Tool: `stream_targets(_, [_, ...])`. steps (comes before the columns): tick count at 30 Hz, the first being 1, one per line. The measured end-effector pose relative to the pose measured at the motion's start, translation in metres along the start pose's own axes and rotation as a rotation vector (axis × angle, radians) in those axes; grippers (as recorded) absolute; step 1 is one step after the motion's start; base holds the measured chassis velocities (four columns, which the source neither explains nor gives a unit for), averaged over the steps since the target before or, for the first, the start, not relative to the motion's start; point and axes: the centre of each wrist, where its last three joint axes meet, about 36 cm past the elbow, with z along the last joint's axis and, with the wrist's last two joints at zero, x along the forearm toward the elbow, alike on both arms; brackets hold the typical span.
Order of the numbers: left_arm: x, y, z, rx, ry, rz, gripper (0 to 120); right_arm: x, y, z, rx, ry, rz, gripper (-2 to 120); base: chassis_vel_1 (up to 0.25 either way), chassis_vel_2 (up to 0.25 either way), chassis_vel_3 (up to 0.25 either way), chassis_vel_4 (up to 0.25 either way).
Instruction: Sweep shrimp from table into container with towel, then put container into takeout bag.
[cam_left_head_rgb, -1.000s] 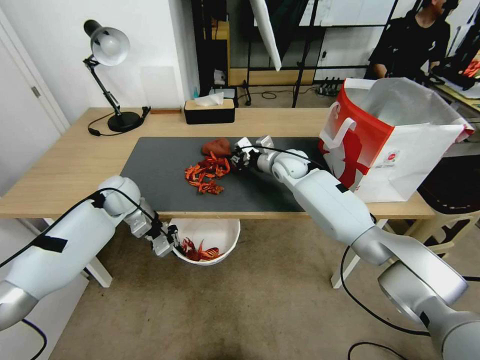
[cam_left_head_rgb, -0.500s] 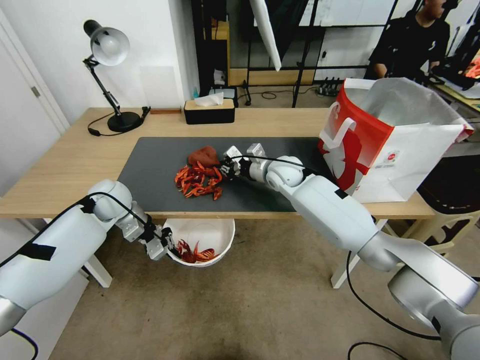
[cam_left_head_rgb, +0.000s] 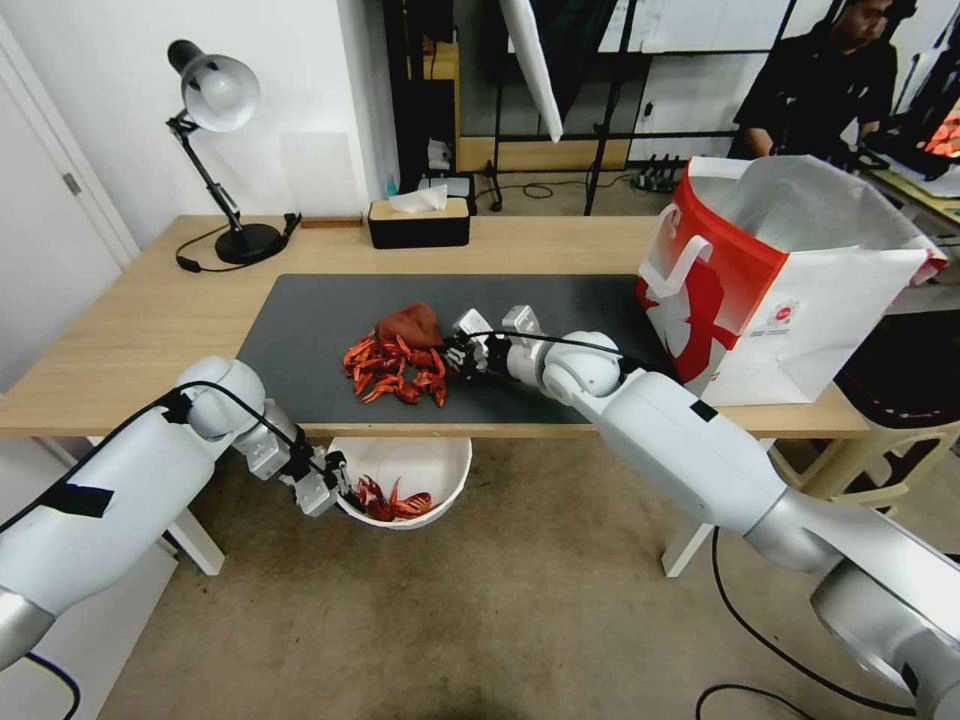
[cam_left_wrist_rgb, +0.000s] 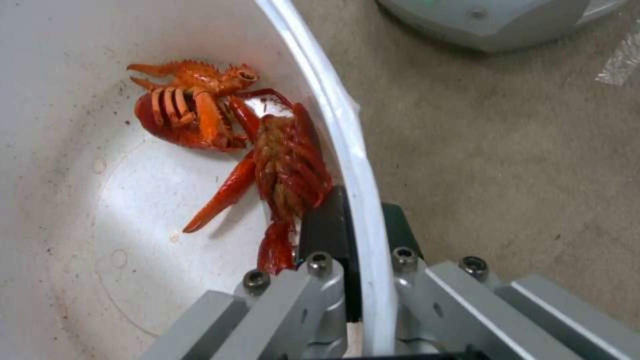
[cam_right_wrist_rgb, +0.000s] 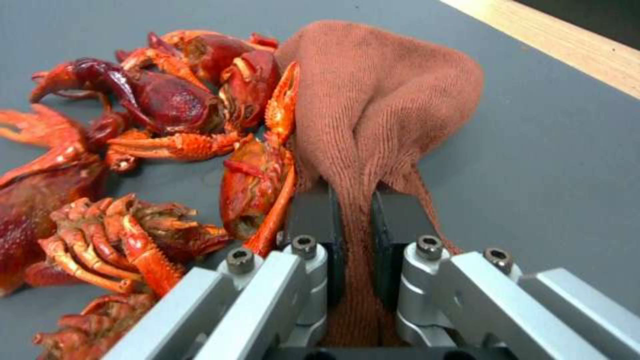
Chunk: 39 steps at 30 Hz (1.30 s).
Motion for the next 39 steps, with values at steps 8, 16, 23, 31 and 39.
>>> stream_targets(8, [-0.002, 0.0, -0.001, 0.001, -0.004, -0.002, 0, 0.004, 0.01, 0.003, -0.008, -0.001, -0.006, 7, 0.0, 0.0, 0.0, 0.0])
stream_targets(16, [-0.003, 0.0, -0.001, 0.001, -0.006, -0.003, 0, 0.008, 0.022, 0.006, -0.016, -0.002, -0.012, 7, 0.0, 0.0, 0.0, 0.0])
stream_targets(23, [-0.004, 0.0, -0.001, 0.004, -0.007, -0.006, 0, 0.024, 0.037, 0.014, -0.037, -0.012, -0.016, 7, 0.0, 0.0, 0.0, 0.0])
stream_targets(31, [-0.003, 0.003, 0.001, 0.006, -0.007, -0.013, 0, 0.039, 0.046, 0.022, -0.058, -0.02, -0.009, 7, 0.0, 0.0, 0.0, 0.0])
stream_targets(39, [-0.005, 0.005, 0.0, 0.005, -0.01, -0.014, 0, 0.051, 0.058, 0.023, -0.059, -0.021, -0.015, 7, 0.0, 0.0, 0.0, 0.0])
